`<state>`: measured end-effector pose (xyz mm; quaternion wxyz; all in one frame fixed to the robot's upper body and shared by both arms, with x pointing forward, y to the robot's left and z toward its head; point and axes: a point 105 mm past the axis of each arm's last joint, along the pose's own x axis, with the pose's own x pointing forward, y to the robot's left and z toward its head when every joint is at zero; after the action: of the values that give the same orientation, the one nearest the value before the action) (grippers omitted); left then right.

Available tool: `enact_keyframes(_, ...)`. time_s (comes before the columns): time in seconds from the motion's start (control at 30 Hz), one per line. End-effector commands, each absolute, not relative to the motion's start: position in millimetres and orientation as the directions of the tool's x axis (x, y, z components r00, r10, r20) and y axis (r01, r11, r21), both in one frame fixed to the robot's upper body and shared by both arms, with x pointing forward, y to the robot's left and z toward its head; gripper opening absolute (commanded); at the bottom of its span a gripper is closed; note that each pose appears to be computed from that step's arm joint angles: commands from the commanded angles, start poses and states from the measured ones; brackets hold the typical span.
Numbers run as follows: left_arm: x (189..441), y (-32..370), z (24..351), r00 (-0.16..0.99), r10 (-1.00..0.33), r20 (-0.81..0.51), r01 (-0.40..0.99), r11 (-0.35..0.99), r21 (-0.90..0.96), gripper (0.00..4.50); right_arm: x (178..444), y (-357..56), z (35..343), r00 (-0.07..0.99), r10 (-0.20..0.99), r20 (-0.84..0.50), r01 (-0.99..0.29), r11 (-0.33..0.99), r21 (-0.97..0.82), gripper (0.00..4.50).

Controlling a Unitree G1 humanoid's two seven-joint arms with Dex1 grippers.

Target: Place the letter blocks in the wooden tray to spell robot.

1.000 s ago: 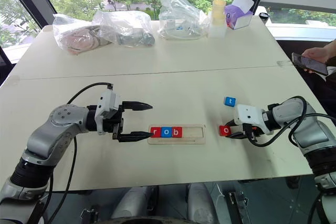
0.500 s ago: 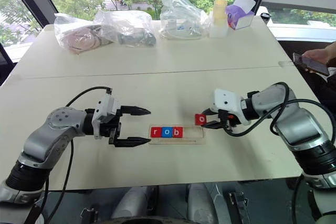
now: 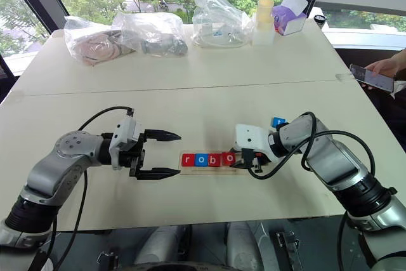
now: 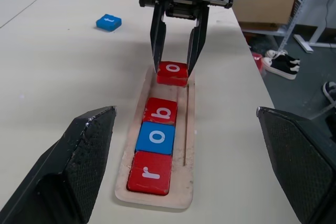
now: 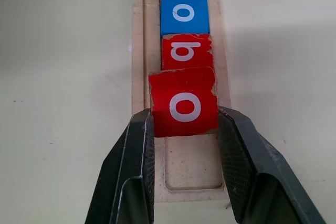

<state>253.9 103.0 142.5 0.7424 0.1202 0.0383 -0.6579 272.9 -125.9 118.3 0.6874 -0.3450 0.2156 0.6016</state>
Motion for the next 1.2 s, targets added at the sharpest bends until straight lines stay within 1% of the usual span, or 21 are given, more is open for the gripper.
enact_keyframes(0.03,255.0,103.0,151.1,0.142,-0.97,-0.198,0.979,0.108,0.17,4.5,271.7,-120.2,120.0,0.19,0.681,-0.707,-0.972,0.027,-0.235,1.1)
enact_keyframes(0.33,255.7,101.3,152.7,0.146,-0.971,-0.191,0.978,0.113,0.173,4.5,272.7,-125.7,110.7,0.195,0.655,-0.73,-0.974,0.039,-0.225,1.1)
enact_keyframes(0.73,254.8,99.8,152.8,0.14,-0.972,-0.189,0.98,0.109,0.169,4.5,277.8,-126.2,109.3,0.217,0.65,-0.729,-0.97,0.058,-0.238,1.1)
enact_keyframes(1.0,255.6,93.9,159.3,0.145,-0.973,-0.181,0.978,0.114,0.174,4.5,278.4,-126.0,108.5,0.22,0.65,-0.728,-0.969,0.06,-0.239,1.1)
enact_keyframes(1.07,255.9,92.9,160.6,0.148,-0.973,-0.179,0.978,0.116,0.173,4.5,278.3,-123.7,110.2,0.217,0.657,-0.722,-0.97,0.06,-0.237,2.18)
enact_keyframes(1.13,256.0,92.0,162.0,0.149,-0.973,-0.178,0.978,0.118,0.174,4.5,278.8,-121.7,111.6,0.217,0.663,-0.716,-0.97,0.062,-0.237,3.08)
enact_keyframes(1.2,256.2,90.8,163.0,0.15,-0.973,-0.175,0.978,0.12,0.173,4.5,279.6,-121.5,111.9,0.218,0.663,-0.716,-0.969,0.063,-0.237,4.21)
